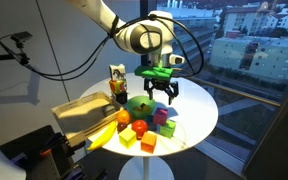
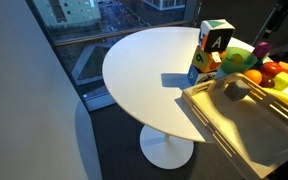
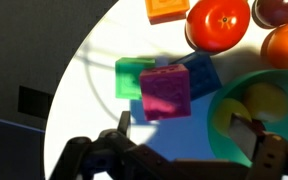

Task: Put the pink block in the crate

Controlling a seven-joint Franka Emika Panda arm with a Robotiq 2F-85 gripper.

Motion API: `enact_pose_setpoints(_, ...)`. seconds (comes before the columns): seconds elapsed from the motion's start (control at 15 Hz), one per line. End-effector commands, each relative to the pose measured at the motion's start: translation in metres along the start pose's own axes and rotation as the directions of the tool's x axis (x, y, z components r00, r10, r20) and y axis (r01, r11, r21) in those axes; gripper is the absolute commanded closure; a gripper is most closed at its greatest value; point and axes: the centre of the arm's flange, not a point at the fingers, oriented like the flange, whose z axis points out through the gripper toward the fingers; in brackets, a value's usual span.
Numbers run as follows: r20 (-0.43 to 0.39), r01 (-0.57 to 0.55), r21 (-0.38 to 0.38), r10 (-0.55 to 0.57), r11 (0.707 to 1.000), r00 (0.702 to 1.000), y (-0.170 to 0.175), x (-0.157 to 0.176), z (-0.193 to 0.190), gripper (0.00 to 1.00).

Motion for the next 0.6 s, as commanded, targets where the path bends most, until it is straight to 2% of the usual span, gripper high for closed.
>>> enact_pose_setpoints(0.0, -0.036, -0.011, 0.002, 0.011, 1.0, 0.999, 0.0042, 0.0045, 0.0013, 0.0)
enact_pose_setpoints(0.07, -0.045, -0.019, -0.007, 0.019, 1.0, 0.999, 0.0037, 0.0039, -0.0024, 0.0)
enact_pose_setpoints(0.13, -0.015, -0.002, -0.003, 0.002, 1.0, 1.0, -0.0002, 0.0029, 0.0034, 0.0)
enact_pose_setpoints(0.53, -0.029, -0.013, -0.01, 0.013, 1.0, 1.0, 0.003, 0.0071, 0.0053, 0.0)
